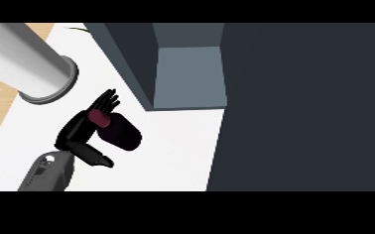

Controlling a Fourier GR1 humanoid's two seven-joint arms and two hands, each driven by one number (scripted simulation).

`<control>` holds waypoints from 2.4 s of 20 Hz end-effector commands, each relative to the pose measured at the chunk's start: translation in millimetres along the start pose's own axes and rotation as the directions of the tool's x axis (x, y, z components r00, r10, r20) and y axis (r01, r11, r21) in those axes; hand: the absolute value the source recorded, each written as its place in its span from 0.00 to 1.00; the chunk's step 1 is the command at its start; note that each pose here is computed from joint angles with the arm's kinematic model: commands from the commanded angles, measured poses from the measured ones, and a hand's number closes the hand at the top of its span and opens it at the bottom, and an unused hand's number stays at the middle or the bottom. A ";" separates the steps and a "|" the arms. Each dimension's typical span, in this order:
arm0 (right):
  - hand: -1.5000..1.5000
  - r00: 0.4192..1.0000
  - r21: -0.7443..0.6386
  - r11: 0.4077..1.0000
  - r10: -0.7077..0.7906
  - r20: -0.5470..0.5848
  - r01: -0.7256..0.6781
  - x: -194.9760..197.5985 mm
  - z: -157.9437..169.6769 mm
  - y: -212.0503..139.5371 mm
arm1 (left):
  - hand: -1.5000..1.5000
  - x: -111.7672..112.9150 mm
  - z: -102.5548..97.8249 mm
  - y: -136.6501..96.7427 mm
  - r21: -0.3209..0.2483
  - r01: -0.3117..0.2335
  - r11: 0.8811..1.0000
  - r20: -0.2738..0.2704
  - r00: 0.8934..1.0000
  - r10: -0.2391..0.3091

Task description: Pick up the wine, place it into the cabinet and close the cabinet

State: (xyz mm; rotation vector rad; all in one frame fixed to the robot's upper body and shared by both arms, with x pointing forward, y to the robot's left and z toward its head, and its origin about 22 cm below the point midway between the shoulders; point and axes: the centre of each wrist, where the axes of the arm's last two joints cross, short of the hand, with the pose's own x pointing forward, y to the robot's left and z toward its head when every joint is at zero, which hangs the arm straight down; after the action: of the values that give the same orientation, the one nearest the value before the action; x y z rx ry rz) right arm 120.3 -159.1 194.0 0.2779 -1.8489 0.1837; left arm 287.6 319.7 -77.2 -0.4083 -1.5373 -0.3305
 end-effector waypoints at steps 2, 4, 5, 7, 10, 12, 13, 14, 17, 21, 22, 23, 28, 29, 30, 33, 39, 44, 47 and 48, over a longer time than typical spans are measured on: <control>0.00 0.995 -0.004 1.000 -0.014 0.100 0.015 30.1 24.7 -5.8 | 0.00 -14.7 -4.7 -1.2 -0.081 -0.087 0.993 -0.012 0.996 0.086; 0.00 0.996 -0.020 1.000 -0.002 0.091 0.004 32.0 34.0 -5.4 | 0.00 -25.6 -0.6 -9.7 -0.081 -0.119 0.990 -0.038 0.993 0.116; 0.00 0.996 -0.007 1.000 -0.009 0.088 0.010 26.5 31.8 0.7 | 0.00 -26.7 1.0 -1.3 -0.080 -0.120 0.989 -0.045 0.992 0.117; 0.00 0.996 -0.015 1.000 0.025 0.090 -0.023 36.2 31.4 -13.1 | 0.00 -25.5 0.5 -0.4 -0.104 -0.118 0.988 -0.044 0.993 0.114; 0.00 0.996 -0.015 0.999 0.031 0.081 -0.030 20.0 22.5 -2.7 | 0.00 -26.2 -13.1 -5.1 -0.119 -0.134 0.984 -0.039 0.991 0.130; 0.00 0.996 -0.006 1.000 0.013 0.091 -0.012 30.0 25.6 -6.4 | 0.00 -39.7 -5.7 -13.3 -0.103 -0.149 0.984 -0.040 0.989 0.145; 0.00 0.995 -0.009 1.000 0.017 0.099 -0.016 28.9 22.6 -4.9 | 0.00 -28.2 -15.9 -6.2 -0.117 -0.106 0.987 -0.044 0.994 0.102; 0.00 0.997 -0.015 1.000 0.005 0.081 -0.004 34.3 38.4 -6.7 | 0.00 -29.7 -15.9 -11.0 -0.116 -0.126 0.985 -0.045 0.992 0.122; 0.00 0.996 -0.034 0.999 0.023 0.091 -0.020 29.1 30.7 -10.7 | 0.00 -39.0 -14.1 -22.8 -0.094 -0.138 0.986 0.007 0.990 0.139; 0.00 0.996 -0.007 1.000 0.018 0.084 -0.018 29.4 29.1 -9.0 | 1.00 -55.3 -7.0 -36.1 -0.076 -0.197 0.978 0.021 0.980 0.199; 0.00 0.995 0.003 1.000 0.015 0.094 -0.015 35.4 34.3 -9.4 | 1.00 -37.5 -16.7 -14.9 -0.074 -0.197 0.978 0.027 0.979 0.200; 0.00 0.995 -0.001 0.999 0.041 0.086 -0.041 25.8 28.9 -10.3 | 1.00 -49.8 -2.5 -18.8 -0.080 -0.184 0.980 0.026 0.982 0.186; 0.00 0.995 -0.027 0.999 0.034 0.094 -0.031 38.3 37.5 -12.2 | 1.00 -48.8 -10.6 -28.5 -0.085 -0.146 0.986 0.047 0.987 0.150; 0.00 0.996 -0.019 0.999 0.032 0.087 -0.031 24.4 27.5 -10.6 | 1.00 -46.5 -5.7 -19.7 -0.094 -0.128 0.987 0.067 0.989 0.135; 0.00 0.997 -0.028 0.999 0.018 0.081 -0.016 23.1 26.6 -6.8 | 1.00 -40.3 -9.1 -16.2 -0.086 -0.120 0.989 0.096 0.987 0.128; 0.00 0.995 -0.017 1.000 0.017 0.099 -0.015 28.6 38.1 -7.9 | 1.00 -50.4 -3.0 -26.2 -0.070 -0.084 0.994 0.124 0.988 0.092; 0.00 0.996 -0.025 1.000 0.014 0.093 -0.011 30.6 38.9 -10.0 | 1.00 -63.6 17.2 -36.7 0.199 -0.081 0.977 0.162 0.986 0.048; 0.00 0.997 -0.036 0.999 0.018 0.074 -0.015 30.8 45.2 -12.4 | 1.00 -63.9 34.9 -48.2 0.316 -0.105 0.943 0.210 0.977 0.039; 0.00 0.997 -0.049 0.999 0.013 0.076 -0.009 17.4 33.0 -3.3 | 1.00 -60.1 32.8 -72.8 0.240 -0.135 0.961 0.221 0.972 0.081; 0.00 0.996 -0.059 0.998 0.024 0.082 -0.019 23.0 36.3 -14.6 | 1.00 -66.1 37.6 -83.0 0.235 -0.169 0.957 0.219 0.969 0.117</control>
State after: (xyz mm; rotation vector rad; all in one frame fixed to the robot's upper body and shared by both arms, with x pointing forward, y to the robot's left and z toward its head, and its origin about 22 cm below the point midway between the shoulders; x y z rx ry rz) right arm 116.1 -167.4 181.2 0.1967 -1.8756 0.1734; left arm 236.3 274.4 -137.3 -0.2806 -1.7054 -0.0139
